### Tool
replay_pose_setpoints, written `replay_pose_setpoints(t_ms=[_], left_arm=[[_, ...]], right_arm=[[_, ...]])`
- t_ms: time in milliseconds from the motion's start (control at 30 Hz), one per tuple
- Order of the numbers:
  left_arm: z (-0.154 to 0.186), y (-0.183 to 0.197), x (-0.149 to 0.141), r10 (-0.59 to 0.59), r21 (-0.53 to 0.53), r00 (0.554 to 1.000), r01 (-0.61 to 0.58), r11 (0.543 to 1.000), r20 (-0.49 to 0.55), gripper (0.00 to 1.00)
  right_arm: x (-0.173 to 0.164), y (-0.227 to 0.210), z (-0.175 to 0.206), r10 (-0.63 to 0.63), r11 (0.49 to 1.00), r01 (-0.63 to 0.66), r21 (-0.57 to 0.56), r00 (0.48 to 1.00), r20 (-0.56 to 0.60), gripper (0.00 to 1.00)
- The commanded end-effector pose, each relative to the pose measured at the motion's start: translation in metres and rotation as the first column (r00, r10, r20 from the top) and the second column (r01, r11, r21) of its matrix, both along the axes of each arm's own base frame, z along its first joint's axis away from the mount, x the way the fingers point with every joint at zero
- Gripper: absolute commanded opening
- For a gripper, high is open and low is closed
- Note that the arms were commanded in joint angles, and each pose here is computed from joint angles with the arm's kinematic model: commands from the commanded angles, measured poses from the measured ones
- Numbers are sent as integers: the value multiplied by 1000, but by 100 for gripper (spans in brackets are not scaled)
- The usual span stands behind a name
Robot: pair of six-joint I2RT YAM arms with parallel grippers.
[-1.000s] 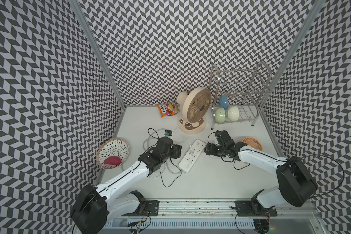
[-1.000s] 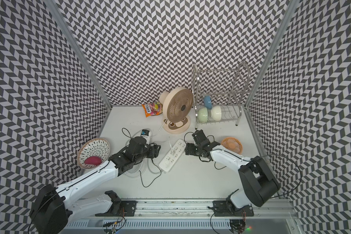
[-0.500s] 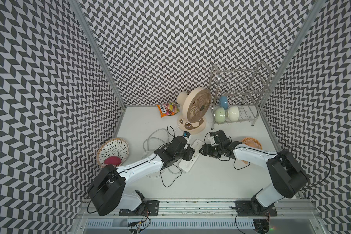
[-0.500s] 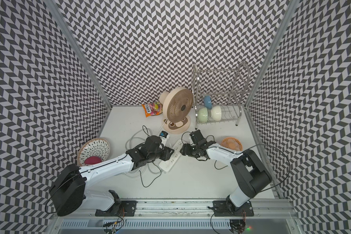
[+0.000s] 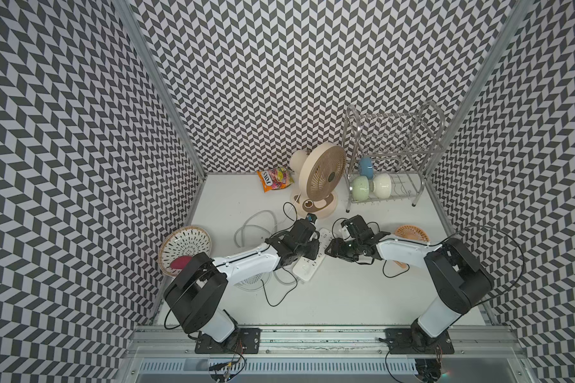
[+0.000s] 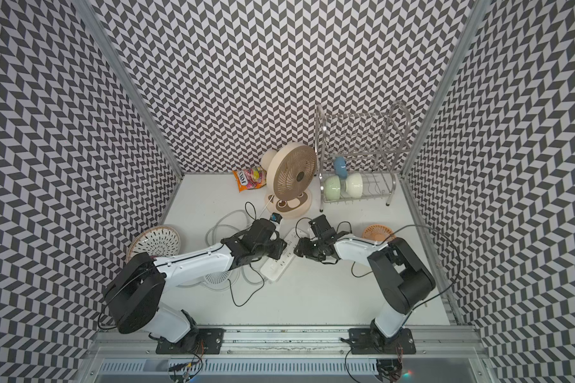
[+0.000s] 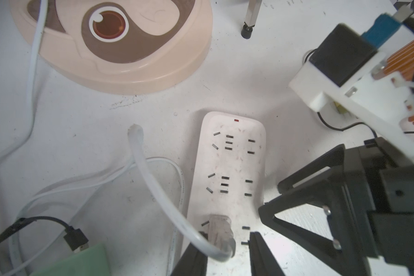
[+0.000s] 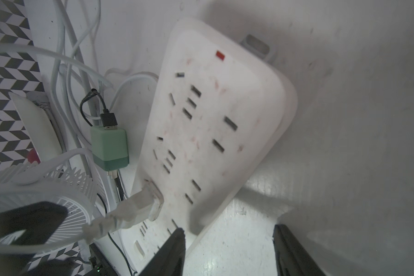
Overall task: Unplug the desk fan from the power strip
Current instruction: Remove the plug from the socket.
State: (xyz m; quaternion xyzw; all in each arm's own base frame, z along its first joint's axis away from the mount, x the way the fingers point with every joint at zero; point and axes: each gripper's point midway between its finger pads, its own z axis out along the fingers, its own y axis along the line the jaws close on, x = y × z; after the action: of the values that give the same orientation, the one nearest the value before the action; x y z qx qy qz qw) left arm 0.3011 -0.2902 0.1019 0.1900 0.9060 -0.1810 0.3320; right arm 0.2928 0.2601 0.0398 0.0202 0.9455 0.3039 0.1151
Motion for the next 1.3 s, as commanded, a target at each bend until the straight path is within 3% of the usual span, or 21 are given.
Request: replay_pose_setpoints(t_ms=[0,367,800,1133,1267], left_arm=[[6,-5,3,-7,12,1000,7,1000,16,30],[-12,-6,-4,-20,77,1000,21,997,-21,27],[-11,-12,-4,-28,89,1000,29,996,-11,8],[30,-28,-5,-57,8,993,57,998,105,2],[43,-31,-4,-34,-80,993,44,996,114,1]], right_arm=[[10,13,8,11,1000,-12,27,999,31,58],[8,17,0,15,1000,-15,4,1000,11,57],[6,10,-14,-4,999,4,-51,1000,-15,52],[3,-1,-30,-36,991,30,-133,998,-43,47],[0,-9,-40,-55,982,44,-182,997,-59,46]])
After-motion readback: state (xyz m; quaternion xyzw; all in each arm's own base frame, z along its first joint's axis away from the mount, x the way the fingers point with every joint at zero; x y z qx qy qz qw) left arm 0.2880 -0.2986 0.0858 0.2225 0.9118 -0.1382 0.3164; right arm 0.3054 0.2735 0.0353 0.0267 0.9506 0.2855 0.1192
